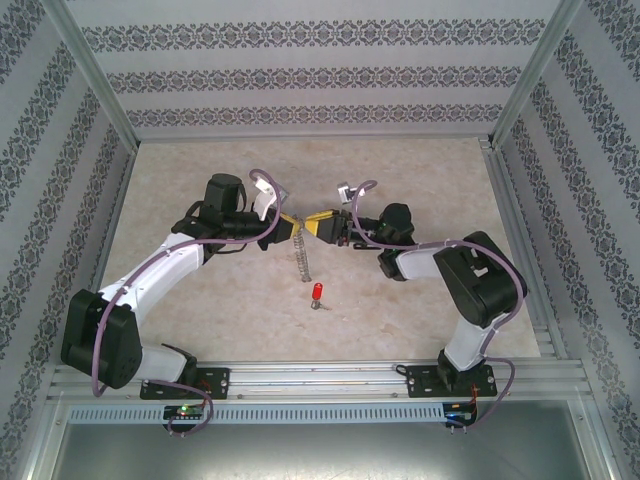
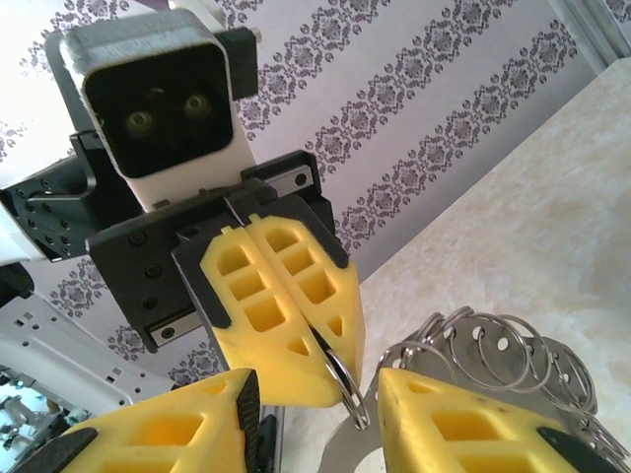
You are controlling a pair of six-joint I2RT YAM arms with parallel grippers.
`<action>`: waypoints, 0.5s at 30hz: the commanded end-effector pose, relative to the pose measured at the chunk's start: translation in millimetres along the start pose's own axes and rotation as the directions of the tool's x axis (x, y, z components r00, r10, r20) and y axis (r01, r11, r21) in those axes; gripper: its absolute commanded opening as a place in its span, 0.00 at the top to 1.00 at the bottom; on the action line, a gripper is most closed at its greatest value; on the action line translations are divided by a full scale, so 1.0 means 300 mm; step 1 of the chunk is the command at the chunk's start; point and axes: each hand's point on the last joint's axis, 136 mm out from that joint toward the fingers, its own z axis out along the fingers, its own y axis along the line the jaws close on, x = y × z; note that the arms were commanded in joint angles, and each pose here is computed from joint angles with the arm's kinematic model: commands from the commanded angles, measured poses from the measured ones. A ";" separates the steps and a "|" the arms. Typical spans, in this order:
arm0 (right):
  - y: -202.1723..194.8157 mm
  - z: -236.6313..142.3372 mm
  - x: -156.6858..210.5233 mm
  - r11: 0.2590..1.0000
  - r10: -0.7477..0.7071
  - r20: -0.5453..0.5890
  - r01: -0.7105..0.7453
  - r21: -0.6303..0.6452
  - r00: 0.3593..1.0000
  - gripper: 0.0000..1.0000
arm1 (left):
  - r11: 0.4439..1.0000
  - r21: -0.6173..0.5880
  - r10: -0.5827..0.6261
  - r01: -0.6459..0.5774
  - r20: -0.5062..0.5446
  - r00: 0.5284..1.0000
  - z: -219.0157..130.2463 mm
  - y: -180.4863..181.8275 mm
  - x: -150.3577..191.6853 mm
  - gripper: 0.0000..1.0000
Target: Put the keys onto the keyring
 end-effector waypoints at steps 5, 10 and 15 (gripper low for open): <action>0.024 0.032 0.006 0.997 -0.061 -0.013 0.060 -0.050 0.998 0.65 | 0.998 0.027 0.059 -0.060 0.040 0.997 -0.014 -0.039 -0.066 1.00; 0.027 0.038 0.005 0.996 -0.065 -0.013 0.064 -0.054 0.998 0.70 | 0.998 0.031 0.059 -0.060 0.040 0.997 -0.011 -0.038 -0.069 1.00; 0.031 0.043 -0.005 0.996 -0.068 -0.008 0.067 -0.057 0.998 0.80 | 0.998 0.033 0.057 -0.058 0.035 0.998 -0.008 -0.037 -0.065 1.00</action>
